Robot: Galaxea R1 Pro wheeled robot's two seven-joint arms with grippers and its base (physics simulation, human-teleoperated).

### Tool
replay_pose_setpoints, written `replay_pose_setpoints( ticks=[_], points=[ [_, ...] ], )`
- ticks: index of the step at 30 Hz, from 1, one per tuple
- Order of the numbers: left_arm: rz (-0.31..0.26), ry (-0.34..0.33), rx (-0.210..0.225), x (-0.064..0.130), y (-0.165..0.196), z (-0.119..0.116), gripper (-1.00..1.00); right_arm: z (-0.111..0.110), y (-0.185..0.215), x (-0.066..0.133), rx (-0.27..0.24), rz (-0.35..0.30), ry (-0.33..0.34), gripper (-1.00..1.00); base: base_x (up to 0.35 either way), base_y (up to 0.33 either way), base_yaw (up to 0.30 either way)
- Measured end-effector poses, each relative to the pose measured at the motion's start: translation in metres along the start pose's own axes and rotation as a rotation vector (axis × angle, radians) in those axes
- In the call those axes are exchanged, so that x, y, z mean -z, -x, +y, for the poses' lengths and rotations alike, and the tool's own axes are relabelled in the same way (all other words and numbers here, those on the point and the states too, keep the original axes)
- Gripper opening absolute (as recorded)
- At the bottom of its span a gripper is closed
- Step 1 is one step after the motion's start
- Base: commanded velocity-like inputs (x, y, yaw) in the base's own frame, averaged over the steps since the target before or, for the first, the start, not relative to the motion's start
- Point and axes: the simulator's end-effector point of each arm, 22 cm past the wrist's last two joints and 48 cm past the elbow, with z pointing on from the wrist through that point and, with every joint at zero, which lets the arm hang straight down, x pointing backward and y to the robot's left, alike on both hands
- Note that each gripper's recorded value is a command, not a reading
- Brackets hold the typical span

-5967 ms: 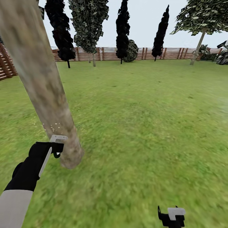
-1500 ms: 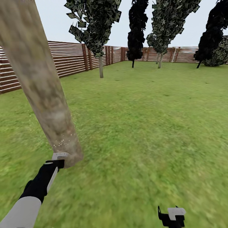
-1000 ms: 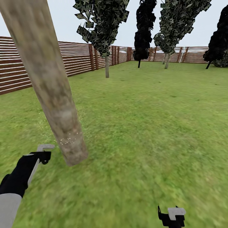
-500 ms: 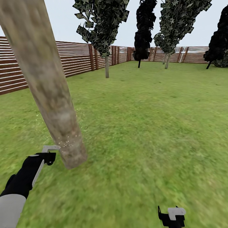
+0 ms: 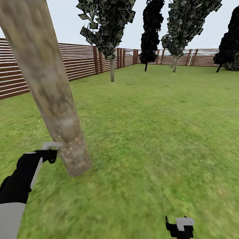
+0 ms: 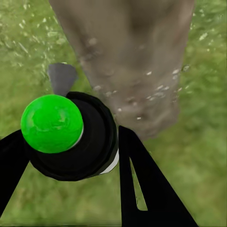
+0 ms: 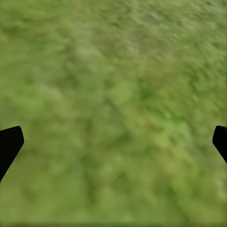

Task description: In the garden, pick up the pesticide atomizer on the floor and spray pesticide onto both trees until each tree trunk is fully covered.

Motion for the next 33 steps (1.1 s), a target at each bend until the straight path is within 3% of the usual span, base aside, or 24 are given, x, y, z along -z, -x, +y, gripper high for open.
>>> replay_pose_setpoints(
  ticks=[10,21,33],
  points=[
    [0.011,0.001,0.007,-0.002,-0.007,-0.004,-1.00,0.000,0.000,0.000,-0.001,0.000,-0.001,1.00,0.051,-0.185,0.126],
    [0.027,0.009,0.007,-0.003,-0.016,0.000,-1.00,0.000,0.000,0.000,-0.001,0.000,-0.001,1.00,0.018,-0.274,0.007],
    [0.028,0.011,0.009,-0.003,-0.017,0.001,-1.00,0.000,0.000,0.000,-0.001,0.000,-0.001,1.00,0.080,-0.275,0.191]
  ],
)
